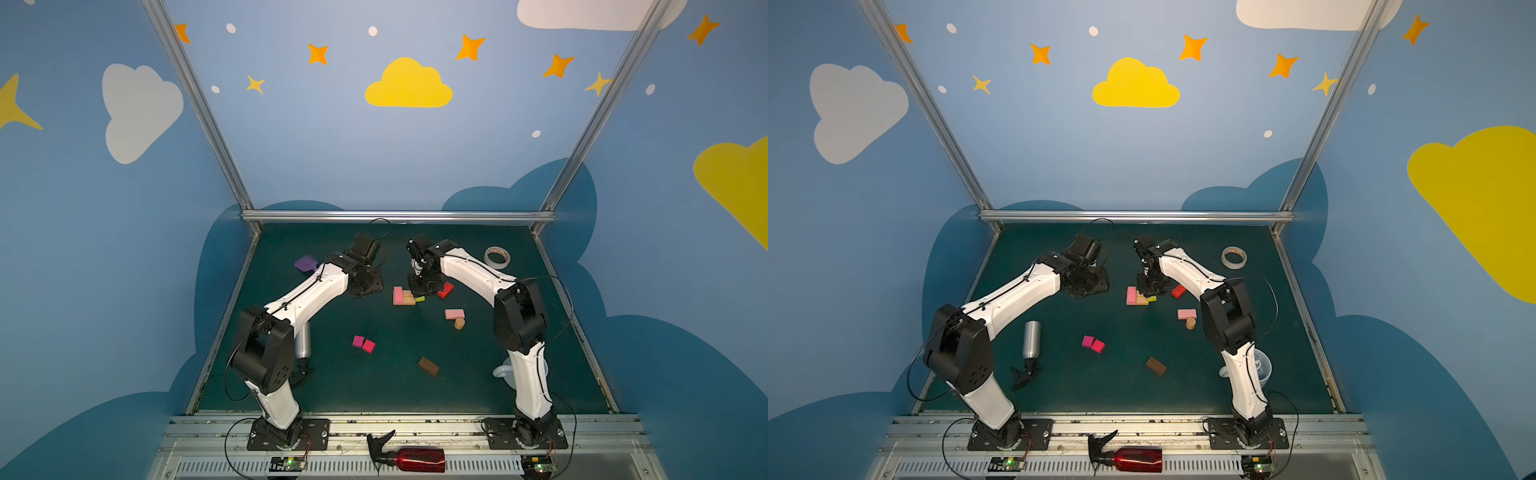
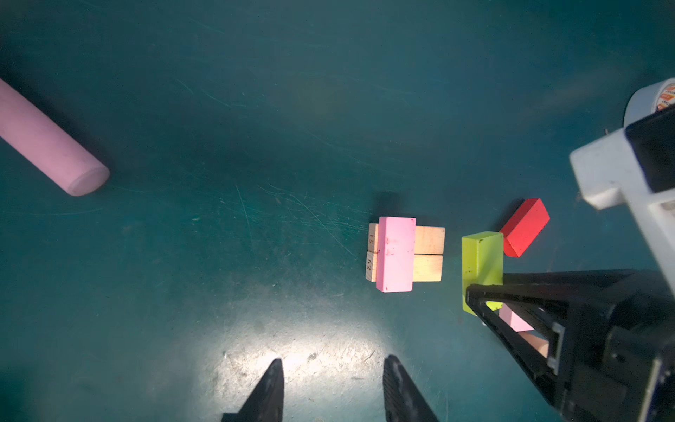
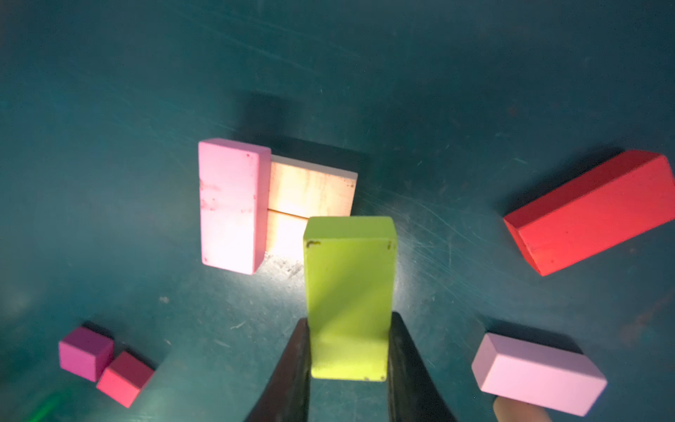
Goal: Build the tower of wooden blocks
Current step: 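Carry the lime-green block with the right gripper toward the beige blocks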
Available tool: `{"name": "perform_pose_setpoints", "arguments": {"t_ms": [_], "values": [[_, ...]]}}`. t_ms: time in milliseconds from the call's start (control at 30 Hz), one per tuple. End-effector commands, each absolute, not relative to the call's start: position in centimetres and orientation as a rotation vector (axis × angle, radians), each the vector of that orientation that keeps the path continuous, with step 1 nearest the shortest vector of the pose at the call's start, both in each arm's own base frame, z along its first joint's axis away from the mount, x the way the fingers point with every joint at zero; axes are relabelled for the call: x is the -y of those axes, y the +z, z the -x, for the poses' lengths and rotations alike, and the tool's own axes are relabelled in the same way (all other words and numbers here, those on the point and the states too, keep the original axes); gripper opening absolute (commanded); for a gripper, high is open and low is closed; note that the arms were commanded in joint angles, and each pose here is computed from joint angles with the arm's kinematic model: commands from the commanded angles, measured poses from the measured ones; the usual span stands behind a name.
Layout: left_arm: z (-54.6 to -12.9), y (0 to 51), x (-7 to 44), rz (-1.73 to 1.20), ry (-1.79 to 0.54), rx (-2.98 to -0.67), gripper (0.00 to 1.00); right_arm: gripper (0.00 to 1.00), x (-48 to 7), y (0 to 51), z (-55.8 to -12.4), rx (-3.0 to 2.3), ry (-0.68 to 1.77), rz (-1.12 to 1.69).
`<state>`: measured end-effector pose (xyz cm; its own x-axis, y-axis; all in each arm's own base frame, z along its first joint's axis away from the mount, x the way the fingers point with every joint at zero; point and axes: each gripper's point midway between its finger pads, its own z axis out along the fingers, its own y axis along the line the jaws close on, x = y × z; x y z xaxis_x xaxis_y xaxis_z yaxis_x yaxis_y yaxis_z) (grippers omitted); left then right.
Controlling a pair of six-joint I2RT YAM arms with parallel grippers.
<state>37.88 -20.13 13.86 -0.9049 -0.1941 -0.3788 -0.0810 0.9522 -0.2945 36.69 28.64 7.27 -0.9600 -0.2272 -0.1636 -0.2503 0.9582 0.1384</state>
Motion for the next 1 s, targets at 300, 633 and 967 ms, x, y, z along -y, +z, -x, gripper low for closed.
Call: {"name": "perform_pose_setpoints", "arguments": {"t_ms": [300,633,967], "values": [[-37.7,14.2,19.9,0.215,-0.408,-2.679,0.45,0.07,-30.1,5.8,-37.3,-2.986,0.23,0.273],[-37.7,14.1,19.9,0.217,-0.417,-2.682,0.45,0.11,-30.4,5.7,-37.5,-2.987,0.235,0.247],[-37.8,13.9,20.0,0.214,-0.425,-2.688,0.45,0.11,-31.1,5.6,-37.4,-2.992,0.244,0.261]]}}
